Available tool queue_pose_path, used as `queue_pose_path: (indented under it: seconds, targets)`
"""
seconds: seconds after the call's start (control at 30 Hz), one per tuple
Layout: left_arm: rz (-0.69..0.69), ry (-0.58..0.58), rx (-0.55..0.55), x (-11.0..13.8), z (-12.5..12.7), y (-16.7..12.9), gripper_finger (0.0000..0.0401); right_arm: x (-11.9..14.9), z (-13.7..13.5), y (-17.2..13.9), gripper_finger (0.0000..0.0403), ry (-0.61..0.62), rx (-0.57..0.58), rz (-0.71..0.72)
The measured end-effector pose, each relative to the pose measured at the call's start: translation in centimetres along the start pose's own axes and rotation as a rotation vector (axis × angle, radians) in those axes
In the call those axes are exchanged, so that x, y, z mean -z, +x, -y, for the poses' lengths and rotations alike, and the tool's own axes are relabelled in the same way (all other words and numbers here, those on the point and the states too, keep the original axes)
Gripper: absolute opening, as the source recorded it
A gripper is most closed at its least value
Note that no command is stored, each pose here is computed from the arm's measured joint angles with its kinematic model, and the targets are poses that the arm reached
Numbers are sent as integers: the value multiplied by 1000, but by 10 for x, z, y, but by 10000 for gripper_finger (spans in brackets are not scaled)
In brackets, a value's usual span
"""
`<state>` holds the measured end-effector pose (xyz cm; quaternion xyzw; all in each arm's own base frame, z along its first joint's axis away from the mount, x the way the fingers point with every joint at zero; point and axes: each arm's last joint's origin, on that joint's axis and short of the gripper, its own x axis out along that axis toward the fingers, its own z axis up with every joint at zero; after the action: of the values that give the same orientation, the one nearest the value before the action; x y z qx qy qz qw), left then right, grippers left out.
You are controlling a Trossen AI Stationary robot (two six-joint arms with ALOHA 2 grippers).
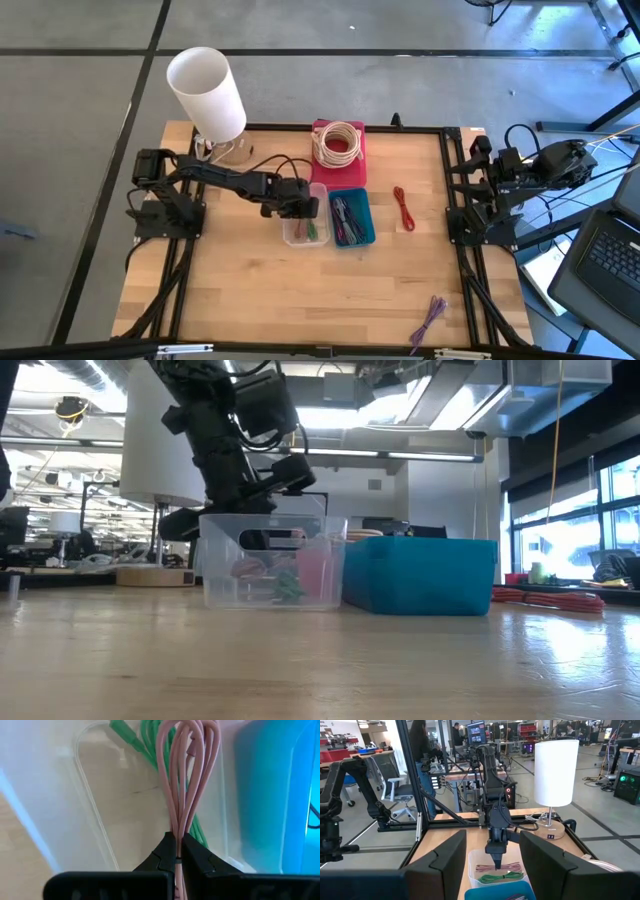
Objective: Pick & Place USB Port
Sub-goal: Put the pink charger cable into the transparent bin, then put the red charger cable into the transparent bin
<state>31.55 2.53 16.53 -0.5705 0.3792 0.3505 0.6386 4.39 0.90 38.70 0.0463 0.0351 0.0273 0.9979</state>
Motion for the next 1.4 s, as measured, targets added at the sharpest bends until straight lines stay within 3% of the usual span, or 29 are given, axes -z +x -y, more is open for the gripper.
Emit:
queue_pose_path:
  seconds: [0.13,0.3,0.53,0.7,0.87,1.07,1.27,1.4]
  targets:
    - [6,86,48,0,4,0,21,0,0,0,188,0,0,0]
    - [36,163,146,-2,14,1,81,0,0,0,188,1,0,0]
    - [39,176,206,-5,19,0,148,0,0,0,188,1,0,0]
    - [3,227,435,-9,38,-14,162,0,0,0,188,1,0,1]
    - [132,343,758,-12,66,-64,157,0,0,0,188,27,-1,3]
    - [439,594,1085,0,70,-161,148,-1,0,0,188,140,-5,10]
    - [765,806,1238,32,33,-262,148,-6,-1,0,188,155,-13,55]
    - [873,906,1191,49,-3,-299,146,-16,-3,4,188,190,-29,138]
